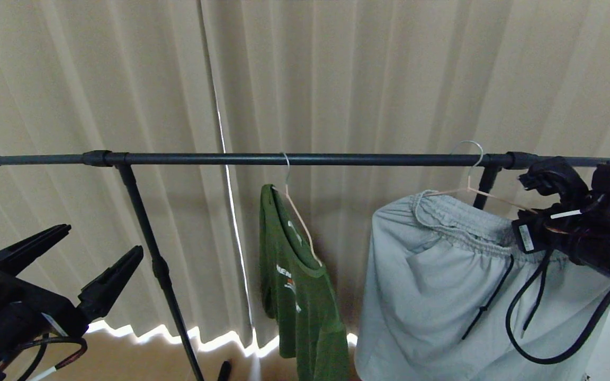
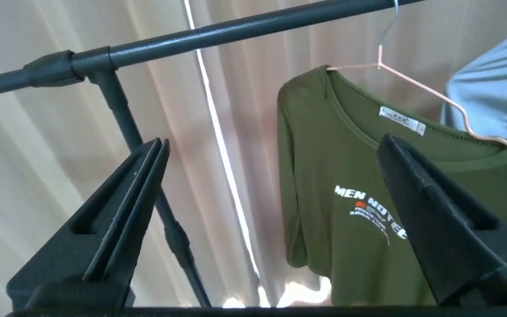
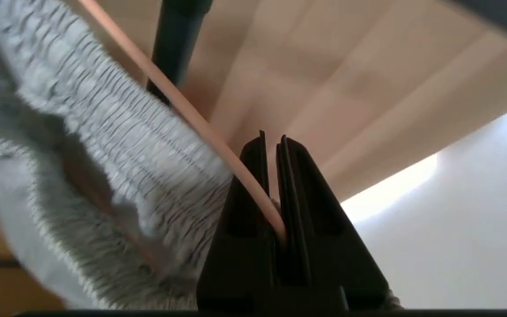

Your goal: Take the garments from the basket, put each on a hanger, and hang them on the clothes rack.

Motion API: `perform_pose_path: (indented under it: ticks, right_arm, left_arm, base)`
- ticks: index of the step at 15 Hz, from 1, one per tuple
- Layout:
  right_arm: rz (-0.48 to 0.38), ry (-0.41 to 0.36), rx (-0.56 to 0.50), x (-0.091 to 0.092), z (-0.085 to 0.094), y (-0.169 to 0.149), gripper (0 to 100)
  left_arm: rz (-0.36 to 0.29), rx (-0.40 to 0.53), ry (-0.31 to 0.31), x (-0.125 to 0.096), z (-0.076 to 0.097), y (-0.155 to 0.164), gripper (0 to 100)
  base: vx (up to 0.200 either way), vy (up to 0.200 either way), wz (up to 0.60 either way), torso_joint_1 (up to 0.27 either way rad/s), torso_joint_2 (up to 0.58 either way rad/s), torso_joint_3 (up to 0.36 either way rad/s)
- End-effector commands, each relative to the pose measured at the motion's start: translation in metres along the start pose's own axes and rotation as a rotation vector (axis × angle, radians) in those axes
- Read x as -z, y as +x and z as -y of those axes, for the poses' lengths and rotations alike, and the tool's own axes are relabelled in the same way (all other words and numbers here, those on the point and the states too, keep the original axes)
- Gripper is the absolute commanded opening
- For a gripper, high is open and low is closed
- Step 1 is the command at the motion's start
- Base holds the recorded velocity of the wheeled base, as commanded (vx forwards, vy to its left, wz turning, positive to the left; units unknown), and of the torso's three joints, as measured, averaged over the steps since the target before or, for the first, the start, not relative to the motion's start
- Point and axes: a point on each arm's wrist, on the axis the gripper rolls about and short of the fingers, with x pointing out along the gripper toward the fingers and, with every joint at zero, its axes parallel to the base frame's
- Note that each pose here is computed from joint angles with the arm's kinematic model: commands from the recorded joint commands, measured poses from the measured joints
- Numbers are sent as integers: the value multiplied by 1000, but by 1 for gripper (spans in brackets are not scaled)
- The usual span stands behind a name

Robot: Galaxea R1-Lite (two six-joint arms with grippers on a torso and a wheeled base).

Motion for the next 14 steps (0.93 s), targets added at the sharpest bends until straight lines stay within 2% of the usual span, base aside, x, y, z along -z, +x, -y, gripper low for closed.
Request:
perform_pose_path:
  ticks: [1,8,12,14]
  right_arm:
    - [-23,-10,-10,4,-4,6,0]
    - [9,-53,-116,2,-35,-5,0]
    - [3,-47,-122,4,-37,-5,0]
    - [-9,-8,-124,6,-37,-6,0]
  left_arm:
    - [1,-1,-1,0,0,0,100]
    - [-2,-1,0,1,0,-1,100]
    - [-7,0,0,1,0,0,100]
    - [-10,1,0,2,0,1,100]
  base:
    - [0,0,0,0,0,0]
    - [0,0,0,0,0,0]
    - [0,0,0,0,0,0]
    - [0,0,0,0,0,0]
